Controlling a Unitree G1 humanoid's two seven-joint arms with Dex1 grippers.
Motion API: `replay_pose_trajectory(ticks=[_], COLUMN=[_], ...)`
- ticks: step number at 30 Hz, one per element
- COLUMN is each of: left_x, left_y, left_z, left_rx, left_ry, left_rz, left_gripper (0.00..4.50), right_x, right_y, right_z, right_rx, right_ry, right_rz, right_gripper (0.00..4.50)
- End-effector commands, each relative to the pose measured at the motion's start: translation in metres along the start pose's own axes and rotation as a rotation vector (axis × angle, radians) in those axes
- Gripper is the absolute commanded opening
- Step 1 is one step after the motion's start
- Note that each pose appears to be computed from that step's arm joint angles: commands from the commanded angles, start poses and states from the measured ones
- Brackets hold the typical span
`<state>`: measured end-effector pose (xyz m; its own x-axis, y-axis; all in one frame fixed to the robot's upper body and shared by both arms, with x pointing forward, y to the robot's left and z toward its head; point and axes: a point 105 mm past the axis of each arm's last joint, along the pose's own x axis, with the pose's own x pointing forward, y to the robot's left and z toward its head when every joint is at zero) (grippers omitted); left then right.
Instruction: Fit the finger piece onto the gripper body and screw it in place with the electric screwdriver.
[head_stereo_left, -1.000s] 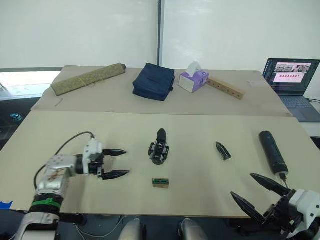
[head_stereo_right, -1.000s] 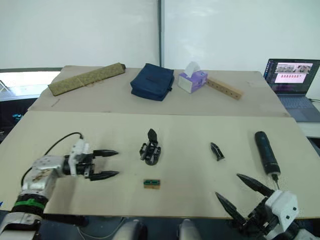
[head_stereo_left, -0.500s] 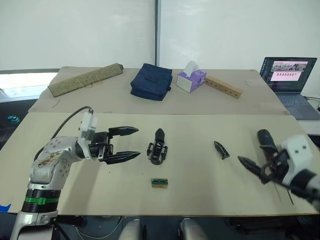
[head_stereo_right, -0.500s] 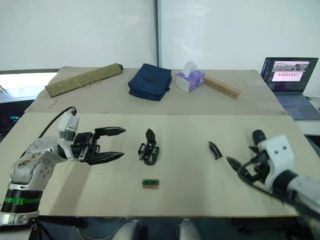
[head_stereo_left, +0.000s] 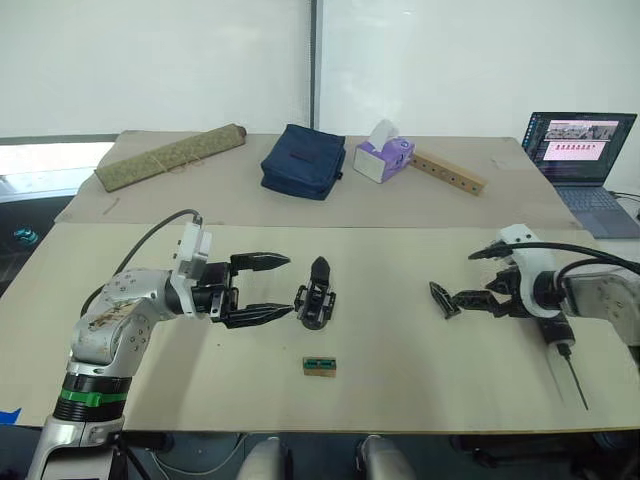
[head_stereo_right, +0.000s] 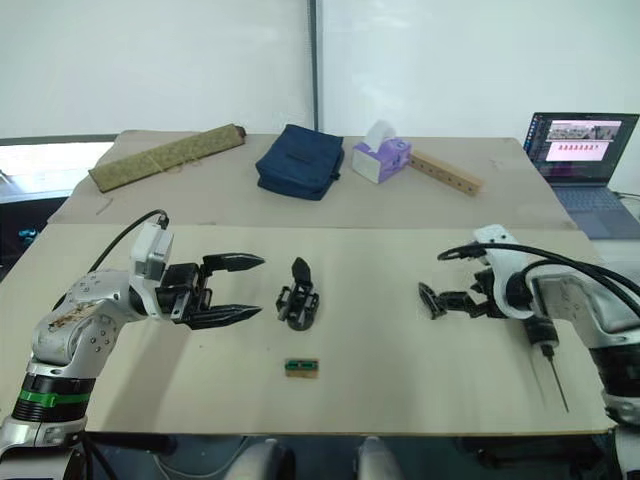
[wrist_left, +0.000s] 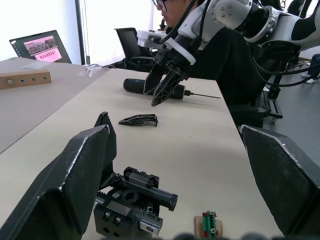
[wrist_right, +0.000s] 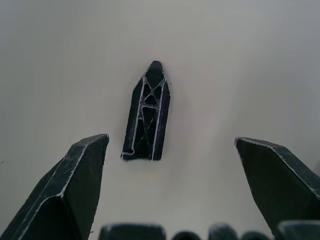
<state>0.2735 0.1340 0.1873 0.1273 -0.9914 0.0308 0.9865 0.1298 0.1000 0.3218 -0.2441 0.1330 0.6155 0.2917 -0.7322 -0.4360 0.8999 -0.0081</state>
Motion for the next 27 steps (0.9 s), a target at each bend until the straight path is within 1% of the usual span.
replay_pose_trajectory(ticks=[1, 4, 8, 11, 15, 19, 20, 21, 23, 24, 26, 27], left_x=[0.0, 0.002, 0.001, 0.001, 0.0, 0.001, 0.001, 0.0, -0.005, -0.007, -0.011, -0.01], left_y=[0.0, -0.001, -0.003, -0.003, -0.003, -0.003, 0.0, 0.004, 0.014, 0.017, 0.022, 0.025], left_z=[0.007, 0.006, 0.006, 0.006, 0.006, 0.007, 0.011, 0.017, 0.028, 0.031, 0.035, 0.038], left_rx=[0.046, 0.051, 0.053, 0.057, 0.061, 0.065, 0.047, 0.019, -0.036, -0.06, -0.103, -0.13], left_ry=[-0.001, 0.001, 0.007, 0.008, 0.01, -0.003, -0.04, -0.091, -0.172, -0.191, -0.219, -0.243], left_rz=[-0.003, -0.01, -0.016, -0.014, -0.013, -0.005, 0.022, 0.065, 0.146, 0.178, 0.226, 0.252], left_gripper=[4.46, 4.46, 4.46, 4.46, 4.5, 4.5, 4.5, 4.5, 4.5, 4.5, 4.5, 4.5], right_x=[0.009, 0.018, 0.024, 0.027, 0.029, 0.028, 0.025, 0.021, 0.01, 0.002, -0.013, -0.022], right_y=[0.0, 0.003, 0.01, 0.009, 0.005, 0.002, 0.0, 0.001, 0.006, 0.01, 0.017, 0.026], right_z=[0.009, 0.009, 0.001, -0.002, -0.008, -0.01, -0.008, -0.003, 0.016, 0.031, 0.052, 0.063], right_rx=[-0.029, -0.036, -0.07, -0.082, -0.091, -0.102, -0.118, -0.135, -0.161, -0.197, -0.276, -0.331], right_ry=[0.0, 0.022, 0.091, 0.119, 0.147, 0.14, 0.117, 0.079, -0.05, -0.147, -0.301, -0.386], right_rz=[-0.014, -0.006, 0.01, -0.006, -0.021, -0.04, -0.046, -0.04, -0.028, -0.026, -0.046, -0.047], right_gripper=[4.5, 4.5, 4.5, 4.5, 3.34, 1.9, 1.84, 1.19, 1.16, 1.16, 1.16, 1.16])
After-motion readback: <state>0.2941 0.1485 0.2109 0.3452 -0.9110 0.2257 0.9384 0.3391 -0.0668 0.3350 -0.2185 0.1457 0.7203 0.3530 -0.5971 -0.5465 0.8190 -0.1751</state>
